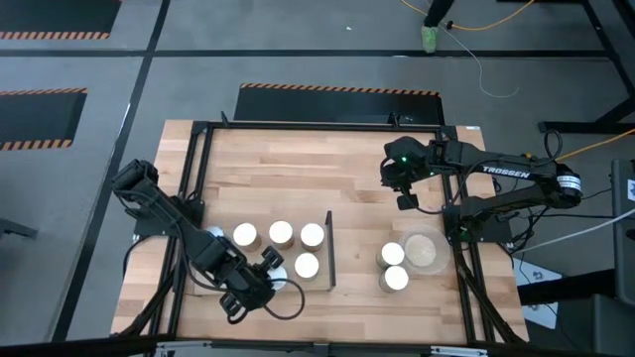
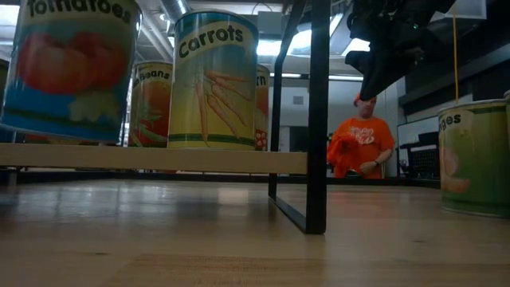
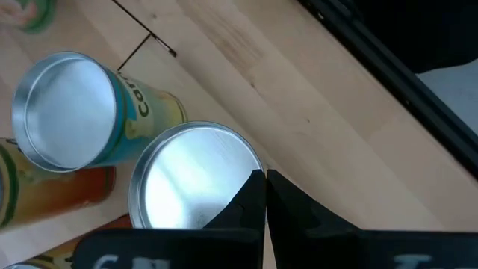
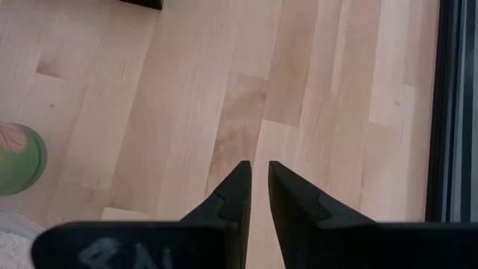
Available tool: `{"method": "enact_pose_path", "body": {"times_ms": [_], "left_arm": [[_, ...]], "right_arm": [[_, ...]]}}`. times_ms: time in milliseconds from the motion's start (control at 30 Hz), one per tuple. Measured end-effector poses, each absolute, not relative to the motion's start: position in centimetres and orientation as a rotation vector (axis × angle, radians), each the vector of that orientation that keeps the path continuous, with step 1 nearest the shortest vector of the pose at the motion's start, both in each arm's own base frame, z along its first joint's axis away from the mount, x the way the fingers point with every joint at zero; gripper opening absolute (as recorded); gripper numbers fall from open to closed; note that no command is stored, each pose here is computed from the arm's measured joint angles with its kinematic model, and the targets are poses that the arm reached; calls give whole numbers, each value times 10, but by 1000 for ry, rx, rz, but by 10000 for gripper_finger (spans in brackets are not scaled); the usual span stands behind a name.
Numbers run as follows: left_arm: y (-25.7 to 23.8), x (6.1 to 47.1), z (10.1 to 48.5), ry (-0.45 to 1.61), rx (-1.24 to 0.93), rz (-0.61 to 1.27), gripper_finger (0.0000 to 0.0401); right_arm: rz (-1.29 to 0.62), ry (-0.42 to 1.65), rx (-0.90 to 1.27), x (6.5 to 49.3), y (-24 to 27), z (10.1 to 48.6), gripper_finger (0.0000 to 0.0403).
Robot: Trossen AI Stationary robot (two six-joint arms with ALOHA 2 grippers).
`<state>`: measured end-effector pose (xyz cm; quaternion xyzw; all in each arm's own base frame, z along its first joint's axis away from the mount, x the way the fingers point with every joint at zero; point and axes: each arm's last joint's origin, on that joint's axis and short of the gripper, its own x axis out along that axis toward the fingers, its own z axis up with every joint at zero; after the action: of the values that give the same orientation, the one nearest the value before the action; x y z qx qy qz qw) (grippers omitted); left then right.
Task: Pick and place cans onto a shelf
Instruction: Put the tomato can on the shelf
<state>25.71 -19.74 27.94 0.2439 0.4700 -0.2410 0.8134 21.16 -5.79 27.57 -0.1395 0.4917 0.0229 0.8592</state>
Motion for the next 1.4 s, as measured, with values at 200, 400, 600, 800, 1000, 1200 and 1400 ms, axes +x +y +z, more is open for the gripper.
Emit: {"method": "enact_pose_path", "body": {"times_ms": [200,400,600,800,1000,1200,1400], "left_arm": [[-198,257,280,999,516,-522,0],[-198,259,280,987,509,-519,0],[-195,261,280,992,502,-508,0],[-195,261,280,992,503,-508,0],[-194,261,280,994,503,-508,0],[-194,261,280,998,503,-507,7],[-194,261,280,1000,505,-508,24]], "right_arm": [[48,1033,-293,212,-58,276,53],[49,1032,-293,212,-58,276,53],[49,1032,-294,212,-58,276,53],[49,1032,-294,212,-58,276,53],[49,1033,-294,212,-58,276,53],[49,1032,-294,212,-58,276,53],[49,1033,-294,212,-58,276,53]]}}
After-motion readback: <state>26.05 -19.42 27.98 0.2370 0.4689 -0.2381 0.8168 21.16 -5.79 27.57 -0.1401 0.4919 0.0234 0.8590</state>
